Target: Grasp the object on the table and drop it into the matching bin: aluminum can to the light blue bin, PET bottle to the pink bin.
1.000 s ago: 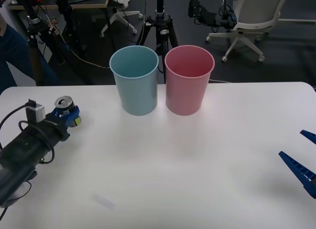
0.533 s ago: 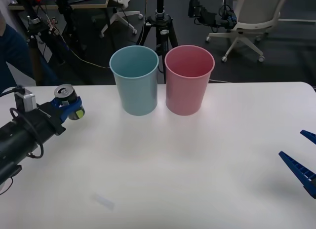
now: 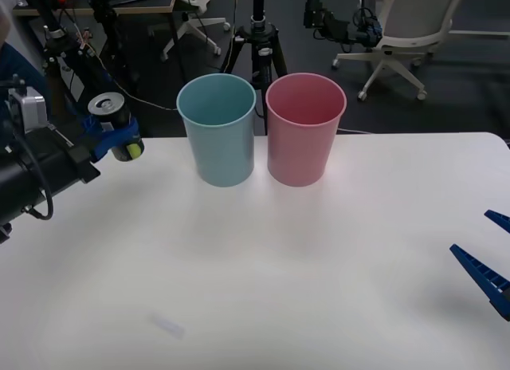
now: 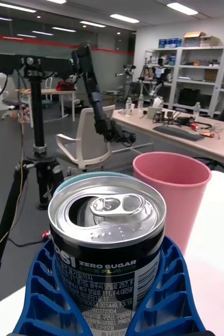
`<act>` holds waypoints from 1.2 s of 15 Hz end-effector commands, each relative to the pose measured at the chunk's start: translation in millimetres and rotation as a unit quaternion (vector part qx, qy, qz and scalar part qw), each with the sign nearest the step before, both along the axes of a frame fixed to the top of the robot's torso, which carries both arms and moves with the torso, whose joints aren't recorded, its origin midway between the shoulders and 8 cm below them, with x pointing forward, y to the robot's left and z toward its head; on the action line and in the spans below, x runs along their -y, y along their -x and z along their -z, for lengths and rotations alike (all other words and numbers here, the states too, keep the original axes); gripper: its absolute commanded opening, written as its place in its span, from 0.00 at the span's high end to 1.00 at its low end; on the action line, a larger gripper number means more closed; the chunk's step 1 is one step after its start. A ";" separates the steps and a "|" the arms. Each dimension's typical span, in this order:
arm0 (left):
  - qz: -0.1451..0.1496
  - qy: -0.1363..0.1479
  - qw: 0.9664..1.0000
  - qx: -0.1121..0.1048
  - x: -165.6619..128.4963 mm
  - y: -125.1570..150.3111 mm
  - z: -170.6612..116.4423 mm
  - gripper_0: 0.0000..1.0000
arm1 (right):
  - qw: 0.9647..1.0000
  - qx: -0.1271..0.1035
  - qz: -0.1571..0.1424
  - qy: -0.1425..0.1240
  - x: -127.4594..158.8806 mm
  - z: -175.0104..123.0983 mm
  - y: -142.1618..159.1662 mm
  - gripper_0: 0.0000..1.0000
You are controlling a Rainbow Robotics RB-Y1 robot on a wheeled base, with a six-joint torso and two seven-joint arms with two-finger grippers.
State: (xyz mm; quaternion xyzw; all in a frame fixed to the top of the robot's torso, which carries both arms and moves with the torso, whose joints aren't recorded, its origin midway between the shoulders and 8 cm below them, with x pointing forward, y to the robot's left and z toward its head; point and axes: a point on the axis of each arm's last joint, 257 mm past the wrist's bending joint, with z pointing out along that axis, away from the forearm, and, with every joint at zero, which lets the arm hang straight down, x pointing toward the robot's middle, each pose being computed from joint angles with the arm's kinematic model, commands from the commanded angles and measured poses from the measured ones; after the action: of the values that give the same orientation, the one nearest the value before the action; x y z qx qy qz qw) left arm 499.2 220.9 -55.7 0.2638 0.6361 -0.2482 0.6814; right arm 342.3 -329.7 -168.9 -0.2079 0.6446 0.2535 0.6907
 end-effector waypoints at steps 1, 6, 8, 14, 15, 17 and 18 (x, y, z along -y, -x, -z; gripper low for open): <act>0.025 0.003 1.000 -0.004 22.3 -10.0 -27.5 1.00 | 1.000 0.000 0.000 0.000 0.0 0.0 0.0 0.00; 0.046 -0.012 0.999 0.007 63.5 -33.6 -63.9 1.00 | 1.000 0.000 0.000 0.000 0.0 0.0 0.0 0.00; 0.055 -0.020 0.998 0.004 78.8 -48.3 -65.7 1.00 | 1.000 0.000 0.000 0.000 0.0 0.0 0.0 0.00; 0.035 -0.027 0.999 0.006 114.4 -111.1 -62.7 1.00 | 1.000 0.000 0.000 0.000 0.0 0.0 0.0 0.00; 0.031 -0.028 0.999 0.006 117.8 -118.5 -61.5 1.00 | 1.000 0.000 0.000 0.000 0.0 0.0 0.0 0.00; 0.020 -0.036 0.999 0.007 124.7 -133.3 -56.2 1.00 | 1.000 0.000 0.000 0.000 0.0 0.0 0.0 0.00; 0.014 -0.043 0.999 0.006 125.9 -139.7 -51.1 1.00 | 1.000 0.000 0.000 0.000 0.0 0.0 0.0 0.00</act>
State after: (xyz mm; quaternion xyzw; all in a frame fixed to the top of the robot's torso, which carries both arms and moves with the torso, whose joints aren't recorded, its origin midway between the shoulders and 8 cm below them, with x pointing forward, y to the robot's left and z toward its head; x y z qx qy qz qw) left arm 634.2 96.1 -1.2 0.3029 0.6358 -0.2348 0.6700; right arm 342.3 -329.7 -168.9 -0.2079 0.6446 0.2535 0.6907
